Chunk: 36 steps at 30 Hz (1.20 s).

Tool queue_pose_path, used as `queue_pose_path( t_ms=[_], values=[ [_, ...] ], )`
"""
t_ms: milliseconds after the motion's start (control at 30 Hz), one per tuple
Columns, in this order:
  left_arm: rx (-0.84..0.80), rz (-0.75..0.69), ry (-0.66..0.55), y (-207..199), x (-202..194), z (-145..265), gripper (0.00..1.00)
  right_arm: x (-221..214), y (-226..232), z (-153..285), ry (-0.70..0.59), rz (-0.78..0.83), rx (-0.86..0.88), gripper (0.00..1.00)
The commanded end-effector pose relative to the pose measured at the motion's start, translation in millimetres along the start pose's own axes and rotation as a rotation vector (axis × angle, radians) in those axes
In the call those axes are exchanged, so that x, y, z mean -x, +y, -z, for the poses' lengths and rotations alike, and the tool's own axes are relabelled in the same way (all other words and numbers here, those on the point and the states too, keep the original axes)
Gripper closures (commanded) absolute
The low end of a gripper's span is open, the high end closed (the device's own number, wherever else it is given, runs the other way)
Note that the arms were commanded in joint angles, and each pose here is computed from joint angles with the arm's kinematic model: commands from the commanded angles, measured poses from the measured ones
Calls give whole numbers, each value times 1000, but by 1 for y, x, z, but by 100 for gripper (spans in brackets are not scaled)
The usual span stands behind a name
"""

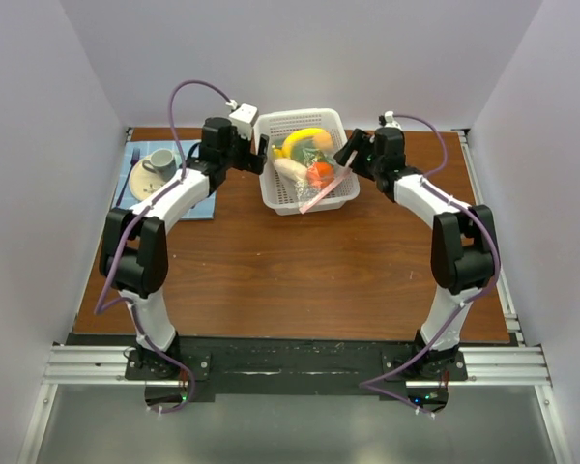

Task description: Open the zip-top bag and remove the fake food

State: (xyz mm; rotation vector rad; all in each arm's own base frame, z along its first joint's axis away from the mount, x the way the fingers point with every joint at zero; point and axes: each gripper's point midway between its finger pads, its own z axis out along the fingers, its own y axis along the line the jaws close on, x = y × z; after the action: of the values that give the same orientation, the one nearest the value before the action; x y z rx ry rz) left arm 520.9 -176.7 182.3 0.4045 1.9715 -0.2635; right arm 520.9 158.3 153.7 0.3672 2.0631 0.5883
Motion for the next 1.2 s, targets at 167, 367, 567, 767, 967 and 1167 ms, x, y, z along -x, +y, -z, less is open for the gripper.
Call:
queue_pose_path(
  t_ms=[167,367,567,767,967,1167],
  values=[
    [-16,5,-38,-10,1,-16,0,6,5,-5,-11,-38,41,25],
    [-15,-18,-15,-16,-14,-21,0,1,-2,-11,-20,-67,54,29],
    [4,-83,12,-13,-29,-27,0,6,2,-22,-57,-72,108,55],
    [30,-103,17,-8,-24,-18,0,20,-3,-19,-93,-34,83,81],
    [61,-80,-6,3,-8,-4,0,30,2,-7,-115,6,89,82],
    [76,-104,27,9,-31,-9,0,51,23,13,-170,2,148,100]
  ],
)
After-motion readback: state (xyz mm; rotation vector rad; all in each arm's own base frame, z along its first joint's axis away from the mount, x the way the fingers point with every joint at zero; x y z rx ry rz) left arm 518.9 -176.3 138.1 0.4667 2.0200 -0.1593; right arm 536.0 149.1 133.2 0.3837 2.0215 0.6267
